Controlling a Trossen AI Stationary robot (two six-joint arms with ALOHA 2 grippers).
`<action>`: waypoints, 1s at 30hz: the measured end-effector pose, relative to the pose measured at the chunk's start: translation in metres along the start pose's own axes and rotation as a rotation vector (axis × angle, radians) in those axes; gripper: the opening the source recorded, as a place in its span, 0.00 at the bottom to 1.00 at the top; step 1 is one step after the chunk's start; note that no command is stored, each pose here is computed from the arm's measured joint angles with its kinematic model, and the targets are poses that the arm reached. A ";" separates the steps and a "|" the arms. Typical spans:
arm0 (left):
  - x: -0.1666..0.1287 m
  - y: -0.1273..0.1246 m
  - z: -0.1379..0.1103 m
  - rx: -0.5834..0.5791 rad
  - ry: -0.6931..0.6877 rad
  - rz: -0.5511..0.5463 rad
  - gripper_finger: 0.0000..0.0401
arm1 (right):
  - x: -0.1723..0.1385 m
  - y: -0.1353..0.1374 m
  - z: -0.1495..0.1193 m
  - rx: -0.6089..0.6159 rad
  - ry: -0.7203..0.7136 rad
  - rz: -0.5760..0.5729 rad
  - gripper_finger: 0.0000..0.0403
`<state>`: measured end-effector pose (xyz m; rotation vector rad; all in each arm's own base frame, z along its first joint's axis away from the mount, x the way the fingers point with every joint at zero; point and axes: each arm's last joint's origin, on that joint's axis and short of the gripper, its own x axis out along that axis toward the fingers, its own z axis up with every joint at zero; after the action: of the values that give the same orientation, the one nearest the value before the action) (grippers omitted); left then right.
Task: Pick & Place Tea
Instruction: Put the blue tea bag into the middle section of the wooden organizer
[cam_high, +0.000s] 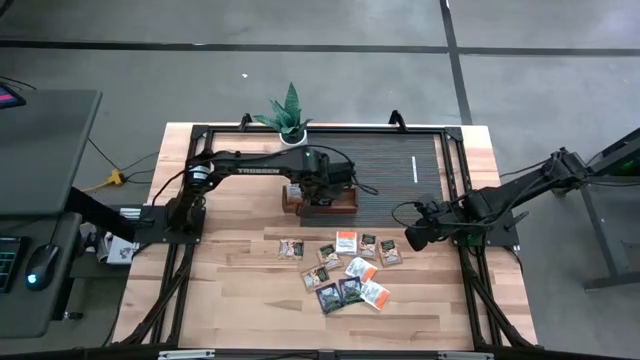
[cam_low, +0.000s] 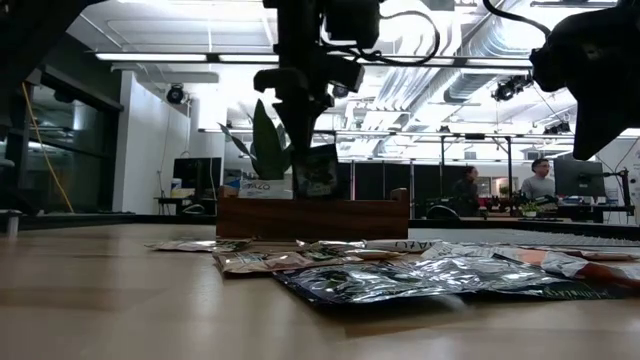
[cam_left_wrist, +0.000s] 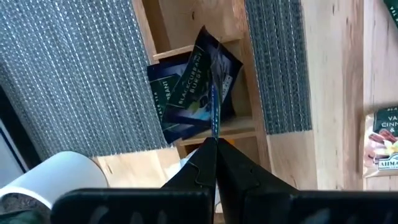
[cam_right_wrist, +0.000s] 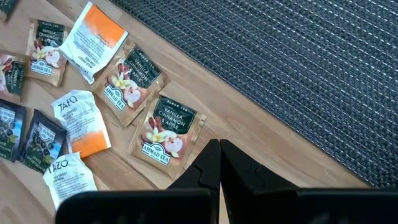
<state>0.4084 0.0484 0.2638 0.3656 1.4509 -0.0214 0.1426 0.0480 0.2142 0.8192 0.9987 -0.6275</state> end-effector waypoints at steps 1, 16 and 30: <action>0.000 0.000 0.000 -0.001 0.001 0.000 0.00 | 0.000 0.000 0.000 0.000 0.000 0.000 0.00; 0.017 -0.001 -0.002 0.039 0.100 -0.016 0.00 | 0.000 0.002 0.001 0.002 -0.007 0.019 0.00; 0.029 0.006 0.004 -0.102 0.067 -0.005 0.00 | 0.000 0.005 0.001 0.003 -0.020 0.045 0.00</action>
<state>0.4169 0.0591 0.2378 0.2815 1.5133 0.0611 0.1469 0.0494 0.2161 0.8343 0.9590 -0.5980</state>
